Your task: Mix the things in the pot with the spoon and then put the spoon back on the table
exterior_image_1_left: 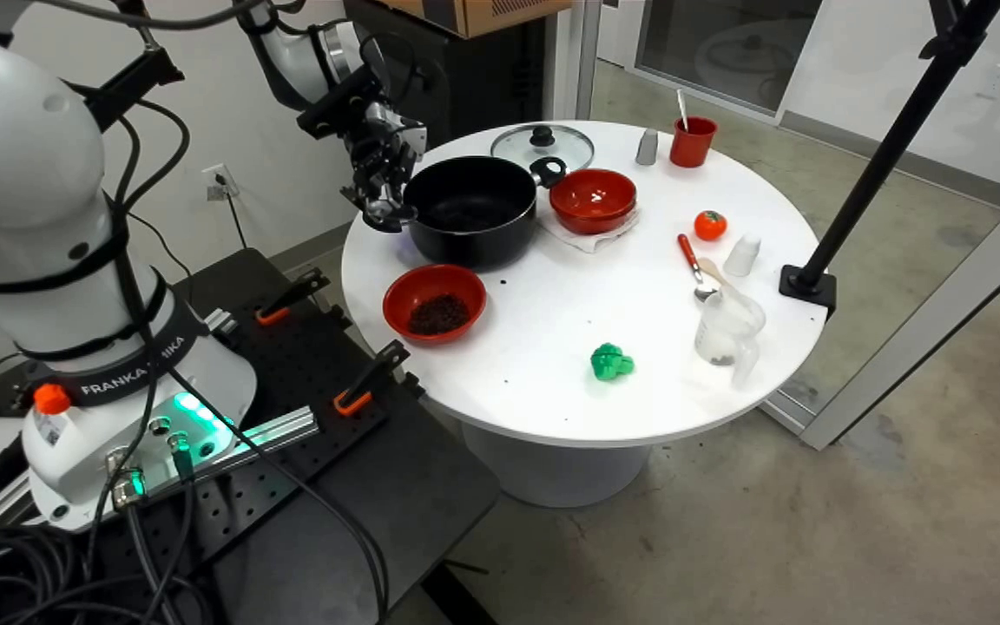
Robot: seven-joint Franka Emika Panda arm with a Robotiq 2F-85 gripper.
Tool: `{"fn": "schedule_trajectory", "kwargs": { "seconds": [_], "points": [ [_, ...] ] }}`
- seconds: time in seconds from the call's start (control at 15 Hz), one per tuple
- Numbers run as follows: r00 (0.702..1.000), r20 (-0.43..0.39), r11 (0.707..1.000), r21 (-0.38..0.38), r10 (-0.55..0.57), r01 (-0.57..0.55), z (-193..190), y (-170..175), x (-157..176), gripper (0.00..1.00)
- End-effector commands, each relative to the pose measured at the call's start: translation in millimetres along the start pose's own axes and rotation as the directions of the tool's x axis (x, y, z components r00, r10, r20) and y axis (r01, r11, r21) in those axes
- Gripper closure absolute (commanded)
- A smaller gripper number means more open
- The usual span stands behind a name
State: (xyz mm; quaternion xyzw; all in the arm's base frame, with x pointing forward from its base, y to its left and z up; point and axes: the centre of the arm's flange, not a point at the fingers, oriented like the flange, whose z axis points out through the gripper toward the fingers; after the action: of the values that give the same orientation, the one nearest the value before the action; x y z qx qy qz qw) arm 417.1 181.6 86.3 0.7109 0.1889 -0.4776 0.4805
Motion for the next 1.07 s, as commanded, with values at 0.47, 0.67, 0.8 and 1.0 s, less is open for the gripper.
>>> {"fn": "schedule_trajectory", "kwargs": {
  "seconds": [0.47, 0.67, 0.8, 1.0],
  "points": [
    [0.998, -0.051, 0.995, 0.094, 0.022, -0.017, -34.0, 35.6, 23.0, 0.92],
    [0.999, -0.034, 0.99, 0.133, 0.042, -0.038, -23.3, 54.5, 26.7, 0.92],
    [0.999, -0.011, 0.986, 0.163, 0.046, -0.044, -9.5, 66.6, 31.7, 0.92],
    [0.999, 0.035, 0.979, 0.196, 0.041, -0.048, 18.6, 79.5, 42.5, 0.92]
  ]
}}
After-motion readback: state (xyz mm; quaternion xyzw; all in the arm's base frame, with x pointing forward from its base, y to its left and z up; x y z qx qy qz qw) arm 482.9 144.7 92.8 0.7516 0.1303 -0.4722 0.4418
